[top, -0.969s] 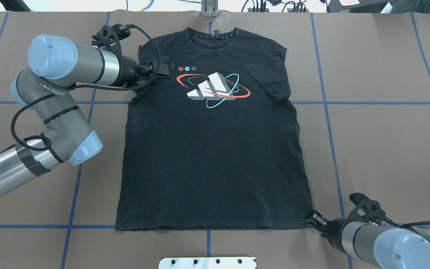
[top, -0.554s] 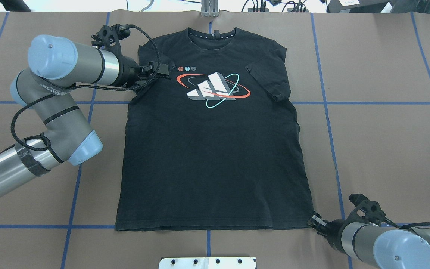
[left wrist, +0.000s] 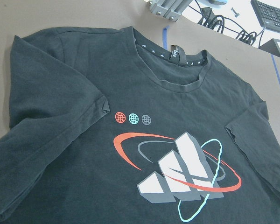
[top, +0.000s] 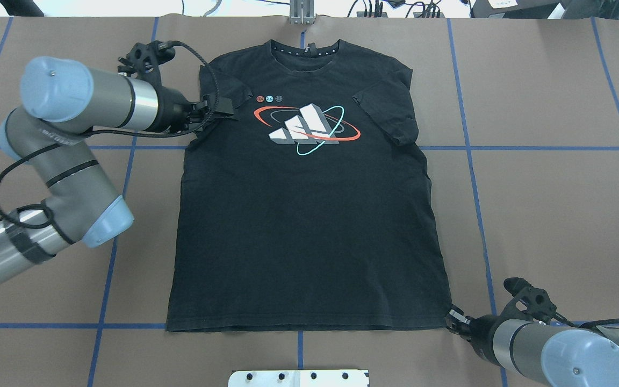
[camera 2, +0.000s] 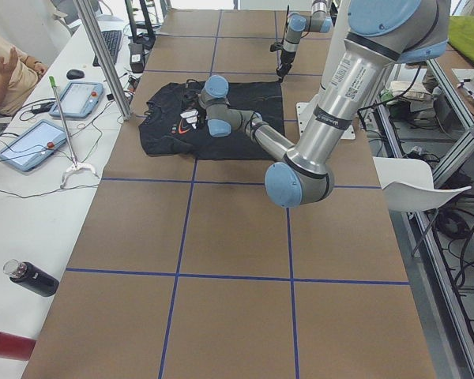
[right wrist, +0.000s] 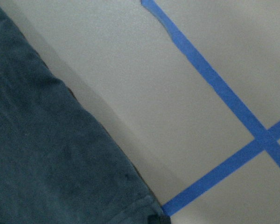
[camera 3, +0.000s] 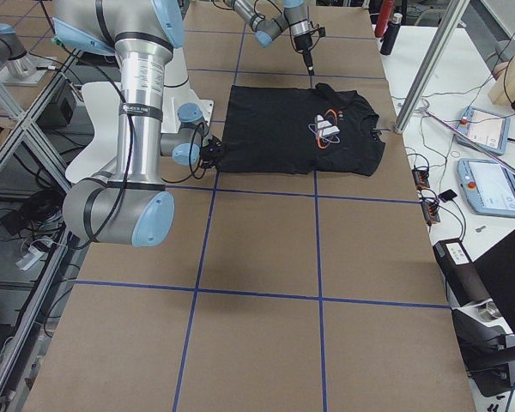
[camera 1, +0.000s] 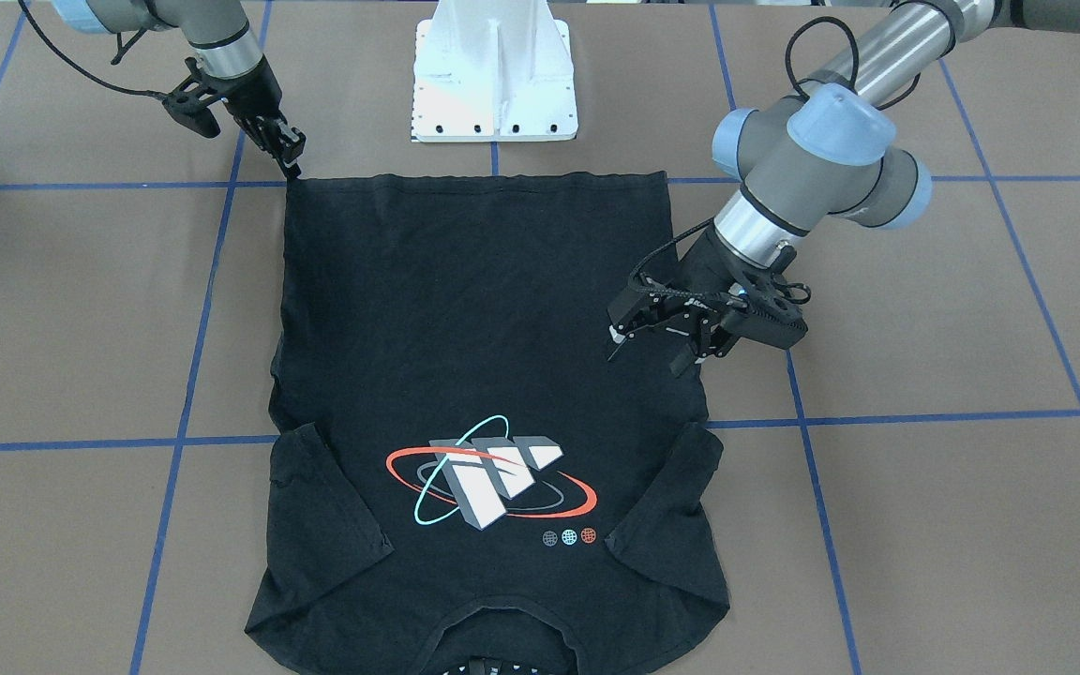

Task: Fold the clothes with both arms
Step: 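Move the left gripper down to the other bottom hem corner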

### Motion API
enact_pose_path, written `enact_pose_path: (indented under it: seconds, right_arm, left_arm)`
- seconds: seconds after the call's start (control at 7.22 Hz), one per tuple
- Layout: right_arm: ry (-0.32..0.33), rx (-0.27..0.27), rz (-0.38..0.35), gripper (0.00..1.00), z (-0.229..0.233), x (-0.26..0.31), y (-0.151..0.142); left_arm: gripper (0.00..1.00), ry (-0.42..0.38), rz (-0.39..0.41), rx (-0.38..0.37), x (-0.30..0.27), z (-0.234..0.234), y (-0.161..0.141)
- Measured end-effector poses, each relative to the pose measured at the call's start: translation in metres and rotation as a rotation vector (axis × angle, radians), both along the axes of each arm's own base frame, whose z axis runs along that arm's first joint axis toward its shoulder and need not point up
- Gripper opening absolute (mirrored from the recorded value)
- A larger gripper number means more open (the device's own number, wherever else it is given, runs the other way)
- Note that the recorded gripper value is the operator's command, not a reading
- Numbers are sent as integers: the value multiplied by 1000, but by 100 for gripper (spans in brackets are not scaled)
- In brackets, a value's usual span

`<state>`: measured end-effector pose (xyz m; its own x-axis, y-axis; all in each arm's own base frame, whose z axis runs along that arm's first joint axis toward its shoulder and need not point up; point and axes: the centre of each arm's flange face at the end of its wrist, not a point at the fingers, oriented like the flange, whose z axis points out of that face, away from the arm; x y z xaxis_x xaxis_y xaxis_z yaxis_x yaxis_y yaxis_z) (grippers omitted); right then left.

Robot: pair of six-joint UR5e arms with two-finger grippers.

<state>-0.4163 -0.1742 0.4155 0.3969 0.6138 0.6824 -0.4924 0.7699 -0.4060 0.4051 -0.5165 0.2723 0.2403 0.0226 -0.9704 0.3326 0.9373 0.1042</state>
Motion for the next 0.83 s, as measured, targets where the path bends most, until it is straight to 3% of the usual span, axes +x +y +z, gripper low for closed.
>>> enact_pose_path:
  seconds: [0.28,0.55,0.83]
  right_arm:
    - [-10,-9,-15,0,-5,7,2]
    - [-21,-19,-37,0,-11,14,4]
    - [-27,-25,-52,0,-14,17,5]
  left_arm:
    - [95,43,47,-106,-21,26,74]
    - [95,3,33,-226,-17,74,177]
    - [89,-58,30,-346,8,113,255]
